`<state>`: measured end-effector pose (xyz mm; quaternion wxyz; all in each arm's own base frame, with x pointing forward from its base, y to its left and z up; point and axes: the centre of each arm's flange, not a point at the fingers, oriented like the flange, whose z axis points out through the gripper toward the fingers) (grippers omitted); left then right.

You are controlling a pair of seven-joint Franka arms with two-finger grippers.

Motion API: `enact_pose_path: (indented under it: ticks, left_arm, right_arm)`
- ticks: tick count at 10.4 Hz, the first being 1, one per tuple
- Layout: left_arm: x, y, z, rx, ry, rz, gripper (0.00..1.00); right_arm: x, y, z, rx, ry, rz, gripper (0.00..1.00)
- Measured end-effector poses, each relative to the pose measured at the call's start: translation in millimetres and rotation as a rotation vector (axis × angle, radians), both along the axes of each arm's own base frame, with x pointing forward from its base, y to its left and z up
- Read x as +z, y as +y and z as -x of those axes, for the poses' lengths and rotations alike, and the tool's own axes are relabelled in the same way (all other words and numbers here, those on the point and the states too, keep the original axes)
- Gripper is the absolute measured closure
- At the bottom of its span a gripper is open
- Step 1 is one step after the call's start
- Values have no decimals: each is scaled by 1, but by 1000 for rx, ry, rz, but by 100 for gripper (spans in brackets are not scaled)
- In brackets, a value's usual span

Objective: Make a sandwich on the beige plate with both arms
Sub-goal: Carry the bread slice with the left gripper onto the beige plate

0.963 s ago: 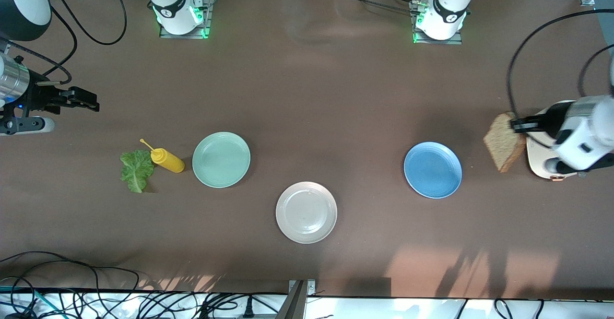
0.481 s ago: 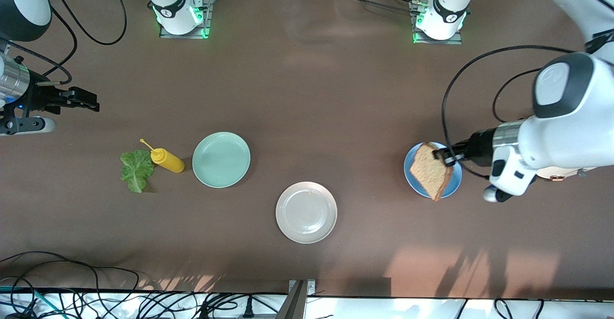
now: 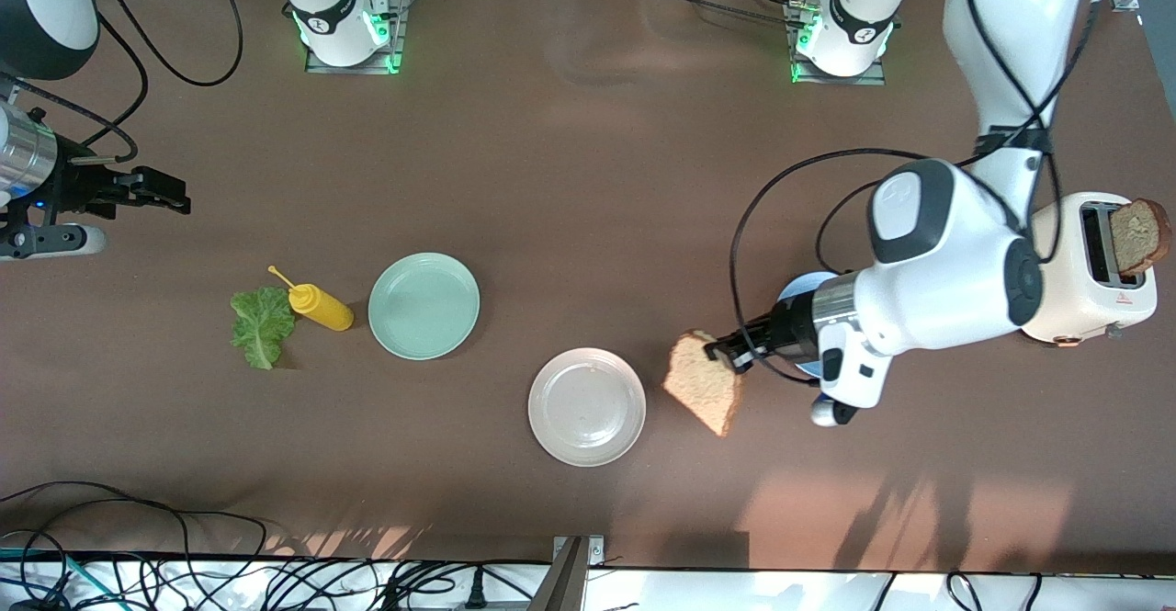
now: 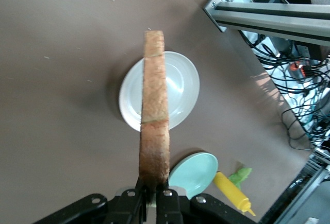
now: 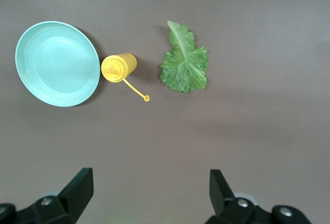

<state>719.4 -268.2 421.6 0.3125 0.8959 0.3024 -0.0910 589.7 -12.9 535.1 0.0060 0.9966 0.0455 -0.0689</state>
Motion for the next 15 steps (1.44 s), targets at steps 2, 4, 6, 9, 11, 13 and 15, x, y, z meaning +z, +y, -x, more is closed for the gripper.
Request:
enact_pose_path:
  ticks: [2, 4, 6, 9, 11, 13, 15]
  left_arm:
    - [-26, -26, -4, 45, -30, 44, 92]
    - [-52, -56, -3, 78, -73, 60, 92]
    - [-78, -84, 3, 101, -97, 71, 92]
    - [-107, -116, 10, 161, -153, 98, 92]
    - [-123, -123, 14, 168, -154, 95, 92]
    - [-134, -127, 16, 166, -145, 90, 92]
    - [-142, -132, 19, 175, -157, 90, 92]
  right_arm:
    - [0, -6, 0, 5, 0, -1, 0]
    - [0, -9, 0, 5, 0, -1, 0]
    - [0, -9, 0, 7, -1, -1, 0]
    - [0, -7, -1, 10, -3, -1, 0]
    - [0, -7, -1, 11, -4, -1, 0]
    - [0, -7, -1, 11, -4, -1, 0]
    - [0, -7, -1, 11, -4, -1, 0]
